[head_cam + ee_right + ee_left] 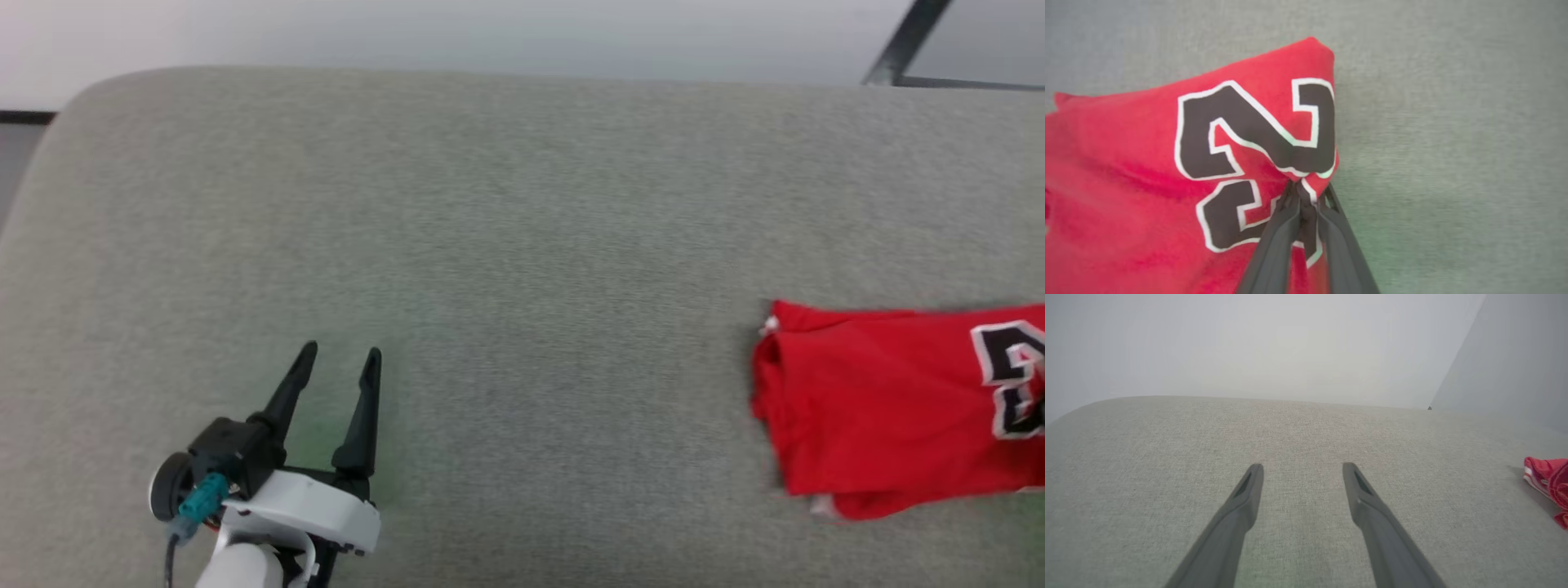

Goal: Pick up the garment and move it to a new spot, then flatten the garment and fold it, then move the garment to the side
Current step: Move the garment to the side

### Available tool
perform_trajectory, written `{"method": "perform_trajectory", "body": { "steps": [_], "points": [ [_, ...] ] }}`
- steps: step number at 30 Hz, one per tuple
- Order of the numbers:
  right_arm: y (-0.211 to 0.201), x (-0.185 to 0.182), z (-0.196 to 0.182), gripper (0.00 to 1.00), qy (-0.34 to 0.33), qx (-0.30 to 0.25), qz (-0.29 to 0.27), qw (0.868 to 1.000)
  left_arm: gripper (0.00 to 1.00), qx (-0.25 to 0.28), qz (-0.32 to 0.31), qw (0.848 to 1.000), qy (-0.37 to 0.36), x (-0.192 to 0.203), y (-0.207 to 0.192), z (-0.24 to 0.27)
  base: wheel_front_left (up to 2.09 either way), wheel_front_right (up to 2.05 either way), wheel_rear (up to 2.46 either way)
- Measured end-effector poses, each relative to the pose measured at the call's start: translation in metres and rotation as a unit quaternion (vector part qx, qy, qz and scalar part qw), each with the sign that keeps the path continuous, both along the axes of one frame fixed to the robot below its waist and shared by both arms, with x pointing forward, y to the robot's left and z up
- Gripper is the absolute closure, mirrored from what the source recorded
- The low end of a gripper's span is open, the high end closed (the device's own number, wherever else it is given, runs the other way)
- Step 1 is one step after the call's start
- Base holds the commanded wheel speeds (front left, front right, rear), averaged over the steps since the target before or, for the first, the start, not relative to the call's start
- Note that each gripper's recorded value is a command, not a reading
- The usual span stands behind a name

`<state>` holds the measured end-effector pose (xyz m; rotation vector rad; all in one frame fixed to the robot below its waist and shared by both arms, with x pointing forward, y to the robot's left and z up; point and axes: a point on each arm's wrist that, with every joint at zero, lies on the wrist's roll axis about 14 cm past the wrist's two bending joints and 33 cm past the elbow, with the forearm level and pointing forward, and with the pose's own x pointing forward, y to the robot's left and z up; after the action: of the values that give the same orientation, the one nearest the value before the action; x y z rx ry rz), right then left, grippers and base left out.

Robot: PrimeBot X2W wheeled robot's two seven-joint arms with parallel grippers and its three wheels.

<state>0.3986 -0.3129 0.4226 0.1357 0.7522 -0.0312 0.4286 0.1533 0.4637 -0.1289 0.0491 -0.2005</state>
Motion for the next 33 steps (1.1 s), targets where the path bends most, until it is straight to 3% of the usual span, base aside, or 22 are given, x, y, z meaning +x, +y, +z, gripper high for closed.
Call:
{"method": "perform_trajectory", "body": {
  "steps": [6,13,20,30,31,32,33],
  "points": [
    [-0.069,-0.002,0.036,1.0,-0.051,-0.049,-0.078,0.994,0.0,0.003,-0.044,0.999,-0.022,0.022,-0.026,0.009,0.0,0.0,0.0],
    [-0.133,-0.009,0.054,1.0,-0.065,-0.135,-0.137,0.979,0.0,-0.004,-0.085,0.996,-0.037,0.045,-0.057,0.012,0.0,0.0,0.0],
    [-0.168,-0.012,0.053,1.0,-0.069,-0.18,-0.179,0.965,0.0,-0.004,-0.108,0.994,-0.029,0.058,-0.071,0.002,0.0,0.0,0.0],
    [-0.168,-0.005,0.036,1.0,-0.066,-0.205,-0.174,0.961,0.0,0.0,-0.116,0.993,-0.014,0.064,-0.074,-0.012,0.0,0.0,0.0],
    [-0.168,-0.005,0.036,0.94,-0.067,-0.208,-0.172,0.961,0.0,0.0,-0.116,0.993,-0.015,0.064,-0.074,-0.011,0.0,0.0,0.0],
    [-0.169,-0.005,0.035,0.75,-0.066,-0.209,-0.172,0.96,0.0,0.0,-0.116,0.993,-0.015,0.065,-0.075,-0.011,0.0,0.0,0.0],
    [-0.169,-0.004,0.035,0.64,-0.068,-0.21,-0.172,0.96,0.0,0.0,-0.116,0.993,-0.017,0.065,-0.074,-0.01,0.0,0.0,0.0]
  ]
}}
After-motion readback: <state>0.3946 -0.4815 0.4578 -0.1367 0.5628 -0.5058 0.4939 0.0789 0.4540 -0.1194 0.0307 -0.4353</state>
